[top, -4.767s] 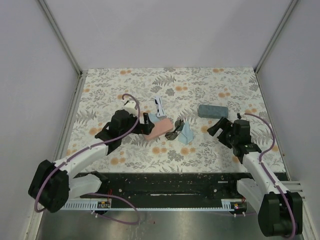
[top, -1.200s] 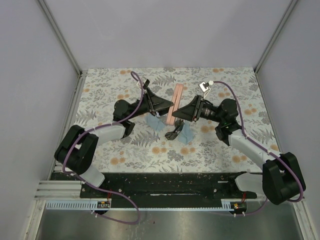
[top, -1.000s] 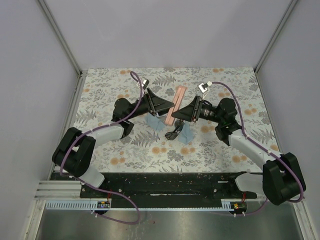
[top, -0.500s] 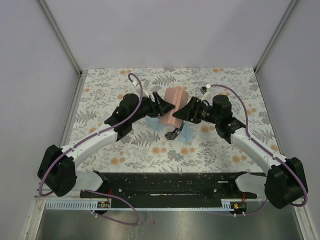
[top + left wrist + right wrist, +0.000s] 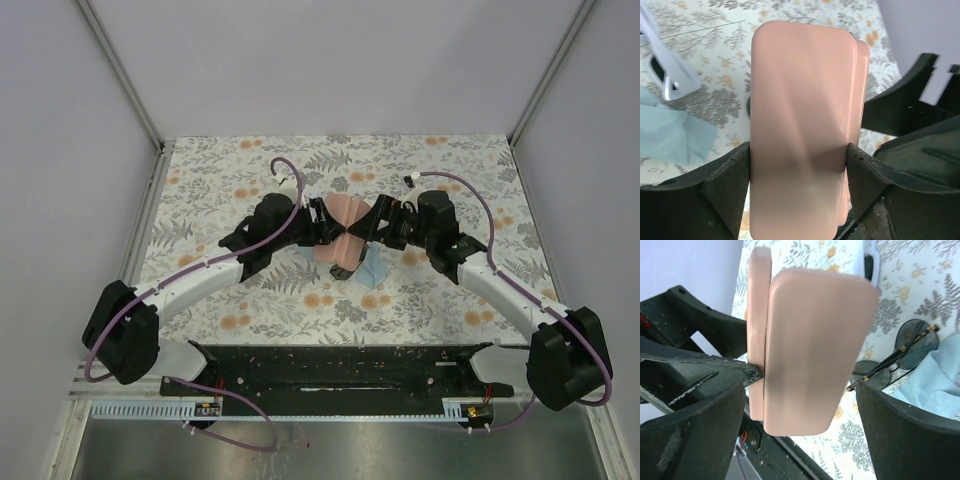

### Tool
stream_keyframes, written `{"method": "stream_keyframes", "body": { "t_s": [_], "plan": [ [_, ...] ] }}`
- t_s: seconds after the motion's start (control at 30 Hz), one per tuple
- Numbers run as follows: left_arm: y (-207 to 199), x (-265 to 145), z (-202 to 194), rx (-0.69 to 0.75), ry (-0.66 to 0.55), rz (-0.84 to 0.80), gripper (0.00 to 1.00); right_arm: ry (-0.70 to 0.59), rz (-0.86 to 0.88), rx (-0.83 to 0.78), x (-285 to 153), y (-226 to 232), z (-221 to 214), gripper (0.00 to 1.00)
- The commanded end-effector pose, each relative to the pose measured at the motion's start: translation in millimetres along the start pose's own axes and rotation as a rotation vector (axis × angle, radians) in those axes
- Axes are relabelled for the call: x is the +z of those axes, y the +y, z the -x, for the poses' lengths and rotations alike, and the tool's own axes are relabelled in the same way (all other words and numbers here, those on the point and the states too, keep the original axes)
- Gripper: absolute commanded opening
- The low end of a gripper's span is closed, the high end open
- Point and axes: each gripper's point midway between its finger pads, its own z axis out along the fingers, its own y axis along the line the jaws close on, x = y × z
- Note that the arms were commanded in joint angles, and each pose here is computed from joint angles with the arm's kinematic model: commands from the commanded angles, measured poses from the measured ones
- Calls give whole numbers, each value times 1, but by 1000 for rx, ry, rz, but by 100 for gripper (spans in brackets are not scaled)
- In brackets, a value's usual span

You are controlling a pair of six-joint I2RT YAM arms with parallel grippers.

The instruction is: Organize the sunglasses

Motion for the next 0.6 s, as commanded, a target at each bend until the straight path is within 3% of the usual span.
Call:
{"method": "stream_keyframes", "body": {
  "t_s": [0.0,0.1,0.33,0.57],
  "plan": [
    [17,-7,27,35,-53,39,31,-113,-31,-57,-9,2,23,99],
    [44,-21,41,85,-46,151,31,-135,-60,-82,-16,-4,22,100],
    [130,-77,58,345,130,746,35,-131,-135,-98,-26,-27,8,100],
    [189,-101,50,494,282,1161,38,-98,-164,-113,-27,-39,-4,99]
  ]
}}
